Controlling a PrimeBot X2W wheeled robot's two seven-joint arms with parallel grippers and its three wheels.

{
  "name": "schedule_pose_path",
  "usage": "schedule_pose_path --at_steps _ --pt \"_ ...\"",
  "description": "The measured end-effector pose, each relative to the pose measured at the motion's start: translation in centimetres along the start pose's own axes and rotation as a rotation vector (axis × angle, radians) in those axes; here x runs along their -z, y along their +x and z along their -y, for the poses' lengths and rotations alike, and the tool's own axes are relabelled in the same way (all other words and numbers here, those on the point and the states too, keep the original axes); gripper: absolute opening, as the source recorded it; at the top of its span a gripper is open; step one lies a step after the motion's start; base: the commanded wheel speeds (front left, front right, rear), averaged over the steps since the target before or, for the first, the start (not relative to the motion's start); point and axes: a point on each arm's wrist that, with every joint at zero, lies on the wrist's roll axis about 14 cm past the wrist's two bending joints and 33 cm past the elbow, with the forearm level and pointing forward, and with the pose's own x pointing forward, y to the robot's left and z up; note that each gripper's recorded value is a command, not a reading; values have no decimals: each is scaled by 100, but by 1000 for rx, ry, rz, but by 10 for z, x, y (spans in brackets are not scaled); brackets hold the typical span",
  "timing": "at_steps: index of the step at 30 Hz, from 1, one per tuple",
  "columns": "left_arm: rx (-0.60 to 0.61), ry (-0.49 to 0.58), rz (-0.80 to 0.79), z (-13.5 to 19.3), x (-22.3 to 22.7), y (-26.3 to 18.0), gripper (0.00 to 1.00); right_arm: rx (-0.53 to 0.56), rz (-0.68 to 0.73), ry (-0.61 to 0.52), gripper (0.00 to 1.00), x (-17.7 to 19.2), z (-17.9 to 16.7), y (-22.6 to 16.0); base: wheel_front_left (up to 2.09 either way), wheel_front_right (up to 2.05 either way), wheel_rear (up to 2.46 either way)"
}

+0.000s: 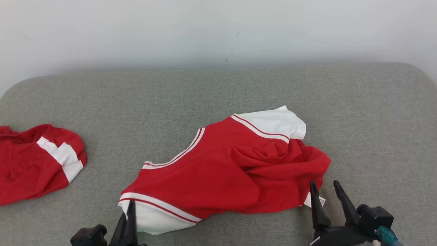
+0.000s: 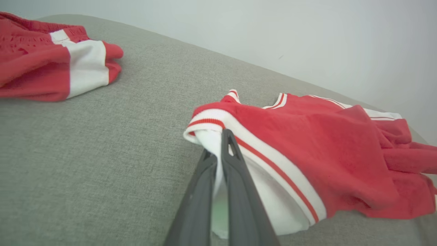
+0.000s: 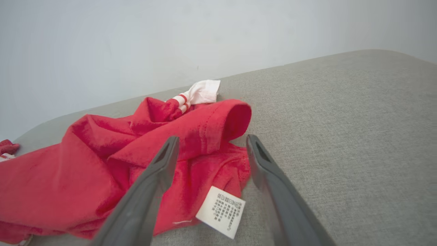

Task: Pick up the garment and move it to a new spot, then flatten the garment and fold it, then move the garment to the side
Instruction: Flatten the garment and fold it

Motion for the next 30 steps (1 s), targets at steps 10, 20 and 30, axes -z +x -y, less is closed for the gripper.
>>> schedule_pose_path --at_steps 10,20,30 --pt "-149 71 25 -33 -3 -14 100 54 14 -30 100 -17 19 -4 0 0 0" --pt "-128 200 173 -29 -43 -26 100 30 -108 -44 100 -5 11 5 0 0 0" --pt "-119 178 165 -26 -34 -34 100 -11 -242 -56 100 10 -3 26 0 0 0"
